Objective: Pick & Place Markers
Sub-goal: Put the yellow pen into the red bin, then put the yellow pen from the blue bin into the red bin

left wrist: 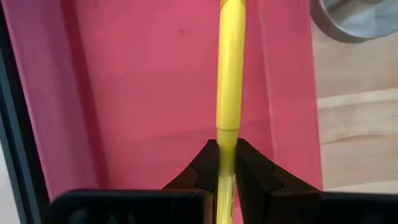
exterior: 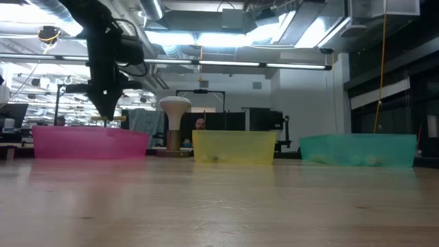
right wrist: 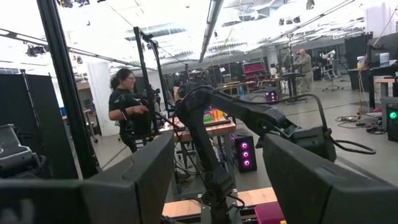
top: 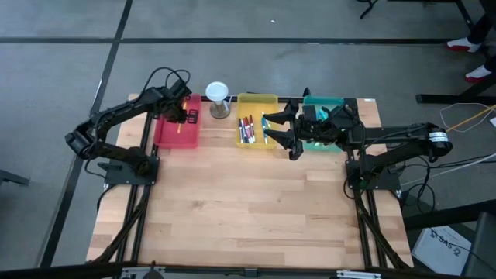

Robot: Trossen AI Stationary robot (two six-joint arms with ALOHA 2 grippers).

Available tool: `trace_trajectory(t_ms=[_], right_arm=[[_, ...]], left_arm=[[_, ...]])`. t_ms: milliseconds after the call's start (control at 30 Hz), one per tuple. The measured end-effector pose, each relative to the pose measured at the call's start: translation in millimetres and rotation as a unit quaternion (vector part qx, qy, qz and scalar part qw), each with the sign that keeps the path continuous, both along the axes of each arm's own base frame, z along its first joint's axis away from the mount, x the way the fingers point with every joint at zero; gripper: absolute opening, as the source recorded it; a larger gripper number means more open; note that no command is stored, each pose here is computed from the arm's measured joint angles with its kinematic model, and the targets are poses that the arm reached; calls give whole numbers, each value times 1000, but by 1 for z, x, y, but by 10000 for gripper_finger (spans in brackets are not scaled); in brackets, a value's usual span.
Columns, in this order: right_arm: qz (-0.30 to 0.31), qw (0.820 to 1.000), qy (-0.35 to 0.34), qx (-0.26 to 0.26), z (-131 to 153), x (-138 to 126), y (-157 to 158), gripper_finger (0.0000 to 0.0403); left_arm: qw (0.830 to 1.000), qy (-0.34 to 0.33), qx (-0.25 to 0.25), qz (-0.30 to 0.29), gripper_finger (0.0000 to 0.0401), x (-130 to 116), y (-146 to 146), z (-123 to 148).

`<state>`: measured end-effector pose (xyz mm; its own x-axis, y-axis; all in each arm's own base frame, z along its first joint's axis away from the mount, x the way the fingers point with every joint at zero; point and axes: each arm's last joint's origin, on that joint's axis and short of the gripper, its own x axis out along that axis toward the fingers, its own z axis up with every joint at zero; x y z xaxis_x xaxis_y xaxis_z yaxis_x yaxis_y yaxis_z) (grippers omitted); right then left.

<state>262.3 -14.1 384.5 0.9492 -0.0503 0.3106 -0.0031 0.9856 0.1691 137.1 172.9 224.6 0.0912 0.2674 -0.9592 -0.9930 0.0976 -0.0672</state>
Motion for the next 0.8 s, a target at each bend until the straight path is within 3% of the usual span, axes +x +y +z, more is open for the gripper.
trace_trajectory(t_ms=[200, 500, 800], right_arm=[[1, 1000, 1, 2, 0, 0, 0, 241], [1, 1000, 1, 2, 0, 0, 0, 241], [0, 1000, 11, 1, -2, 1, 0, 241]], left_arm=[[1000, -2, -2, 2, 27, -1, 0, -3], [1000, -2, -3, -7, 78, -1, 0, -3], [1000, 0, -3, -11, 94, -1, 0, -3]])
